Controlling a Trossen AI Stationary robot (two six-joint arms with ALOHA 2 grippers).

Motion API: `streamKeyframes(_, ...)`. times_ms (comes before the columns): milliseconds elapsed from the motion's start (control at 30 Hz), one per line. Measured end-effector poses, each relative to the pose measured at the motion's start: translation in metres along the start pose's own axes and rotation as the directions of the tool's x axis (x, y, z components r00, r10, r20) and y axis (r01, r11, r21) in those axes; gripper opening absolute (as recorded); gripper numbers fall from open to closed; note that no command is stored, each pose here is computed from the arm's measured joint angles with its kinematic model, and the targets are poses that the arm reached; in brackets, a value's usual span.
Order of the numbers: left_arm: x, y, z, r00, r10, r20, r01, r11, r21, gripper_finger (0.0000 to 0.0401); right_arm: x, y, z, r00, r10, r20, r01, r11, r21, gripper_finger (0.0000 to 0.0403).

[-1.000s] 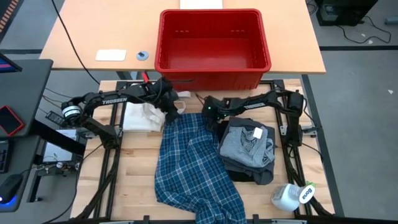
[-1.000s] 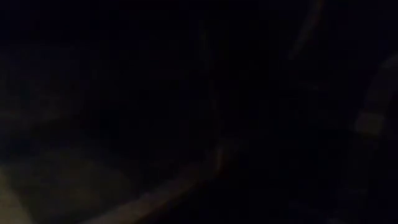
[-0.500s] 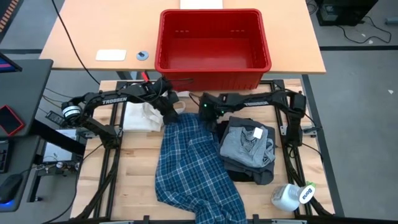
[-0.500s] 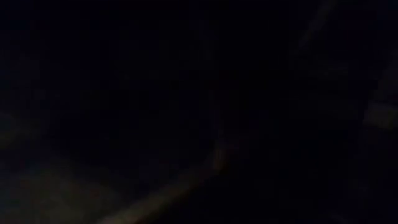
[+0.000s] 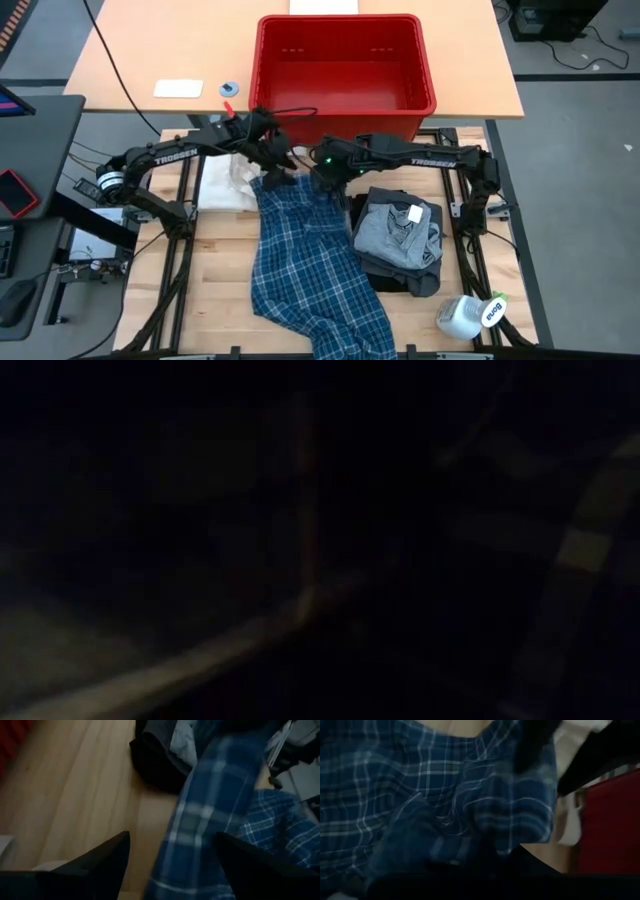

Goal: Fold Laundry from Bin
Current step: Fold the blue checkered pants

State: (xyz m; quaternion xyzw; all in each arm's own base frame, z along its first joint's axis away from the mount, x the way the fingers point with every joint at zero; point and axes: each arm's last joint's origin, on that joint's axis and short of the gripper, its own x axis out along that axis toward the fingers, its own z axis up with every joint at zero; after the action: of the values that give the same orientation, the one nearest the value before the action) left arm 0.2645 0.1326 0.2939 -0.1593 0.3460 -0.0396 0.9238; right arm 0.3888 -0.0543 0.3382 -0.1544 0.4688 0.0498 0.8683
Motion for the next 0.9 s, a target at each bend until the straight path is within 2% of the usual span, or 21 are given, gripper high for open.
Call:
streamKeyframes(167, 0.004, -0.007, -0.002, 0.999, -0.024, -0.034, 0.025, 0.999, 0.029, 0.0325, -0.022, -0.002, 0.009, 1.0, 0.007, 0.029, -0.007, 1.0, -0.007, 0.0006)
streamKeyframes(300, 0.012, -0.014, -0.013, 0.987, 0.014, -0.16, 0.005, 0.993, 0.121, 0.0339, -0.029, -0.002, 0.012, 0.999, 0.008, 0.035, -0.008, 1.0, 0.007, 0.0005)
streamKeyframes(367, 0.016, -0.015, -0.019, 0.974, 0.025, -0.223, 0.005, 0.991, 0.131, 0.034, -0.033, 0.0, 0.014, 0.999, 0.013, 0.039, -0.013, 1.0, 0.006, 0.0005)
streamKeyframes(467, 0.023, -0.016, -0.02, 0.969, 0.019, -0.246, 0.009, 0.993, 0.114, 0.0323, -0.036, 0.003, 0.017, 0.998, 0.018, 0.054, -0.018, 1.0, -0.004, 0.0005)
streamKeyframes(567, 0.028, -0.022, -0.022, 0.965, 0.026, -0.263, 0.021, 0.985, 0.174, 0.0258, -0.038, 0.006, 0.02, 0.997, 0.022, 0.071, -0.021, 1.0, -0.01, 0.0005)
streamKeyframes(633, 0.029, -0.026, -0.02, 0.964, 0.042, -0.264, 0.014, 0.978, 0.206, 0.0182, -0.039, 0.008, 0.021, 0.997, 0.023, 0.075, -0.022, 1.0, -0.014, 0.0006)
streamKeyframes(733, 0.02, -0.031, -0.01, 0.967, 0.04, -0.25, 0.015, 0.976, 0.215, 0.0045, -0.041, 0.009, 0.022, 0.996, 0.025, 0.085, -0.024, 1.0, -0.018, 0.0008)
streamKeyframes(767, 0.014, -0.035, -0.005, 0.97, 0.04, -0.24, 0.014, 0.976, 0.218, 0.0024, -0.044, 0.009, 0.022, 0.996, 0.02, 0.091, -0.019, 1.0, -0.017, 0.001)
streamKeyframes(833, -0.006, -0.043, 0.009, 0.974, 0.045, -0.223, 0.008, 0.973, 0.231, 0.0016, -0.052, 0.009, 0.021, 0.995, -0.007, 0.098, 0.007, 1.0, -0.002, 0.0015)
streamKeyframes(900, -0.032, -0.056, 0.03, 0.987, 0.053, -0.154, -0.008, 0.96, 0.281, 0.0009, -0.067, 0.008, 0.021, 0.991, -0.038, 0.128, 0.037, 0.999, 0.012, 0.002)
